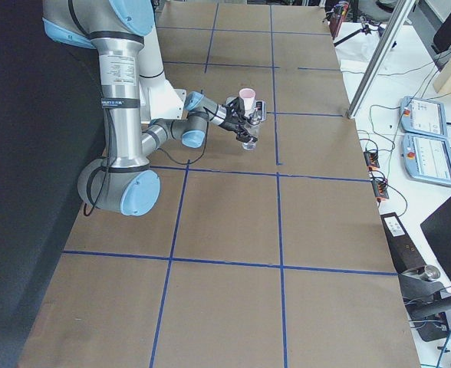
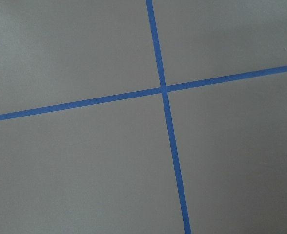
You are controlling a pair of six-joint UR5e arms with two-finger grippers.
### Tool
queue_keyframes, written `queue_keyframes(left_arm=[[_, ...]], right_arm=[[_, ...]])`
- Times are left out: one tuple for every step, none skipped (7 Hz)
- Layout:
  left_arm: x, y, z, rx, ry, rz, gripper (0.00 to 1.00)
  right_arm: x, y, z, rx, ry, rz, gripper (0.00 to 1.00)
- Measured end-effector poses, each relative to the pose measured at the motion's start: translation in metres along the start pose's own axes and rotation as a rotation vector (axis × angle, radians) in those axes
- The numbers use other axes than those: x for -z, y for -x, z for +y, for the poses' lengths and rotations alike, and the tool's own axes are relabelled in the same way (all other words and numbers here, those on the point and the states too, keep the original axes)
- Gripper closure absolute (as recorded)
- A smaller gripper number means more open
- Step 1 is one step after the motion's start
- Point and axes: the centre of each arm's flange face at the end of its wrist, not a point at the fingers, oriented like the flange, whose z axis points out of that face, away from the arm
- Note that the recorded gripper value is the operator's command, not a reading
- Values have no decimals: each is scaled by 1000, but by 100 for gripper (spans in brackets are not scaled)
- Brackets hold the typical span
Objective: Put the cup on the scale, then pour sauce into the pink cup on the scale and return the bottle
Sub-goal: 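Tilt the bottle upright and carry it back with the right gripper, then lower the glass bottle onto the table with the right gripper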
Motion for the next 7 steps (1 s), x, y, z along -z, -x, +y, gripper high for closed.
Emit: queue_keyframes(left_arm=[[1,0,0,-1,-1,0,0],[1,-1,-1,-3,-2,0,0],[1,-1,-1,-3,-3,0,0],[1,-1,-1,-3,-3,0,0],[1,-1,-1,-4,-3,0,0],[1,-1,-1,-4,-3,0,0],[1,0,-1,-4,-2,0,0]], right_arm=[[-1,-24,11,-13,-5,-1,100],[-1,-48,21,-23,-21,-3,96],[-3,-65,28,-21,-36,7,93],[-8,-74,36,-12,-45,24,90],[-12,-78,41,-3,-52,38,89],[-14,-78,44,2,-55,43,88],[-15,-77,46,5,-54,44,86]])
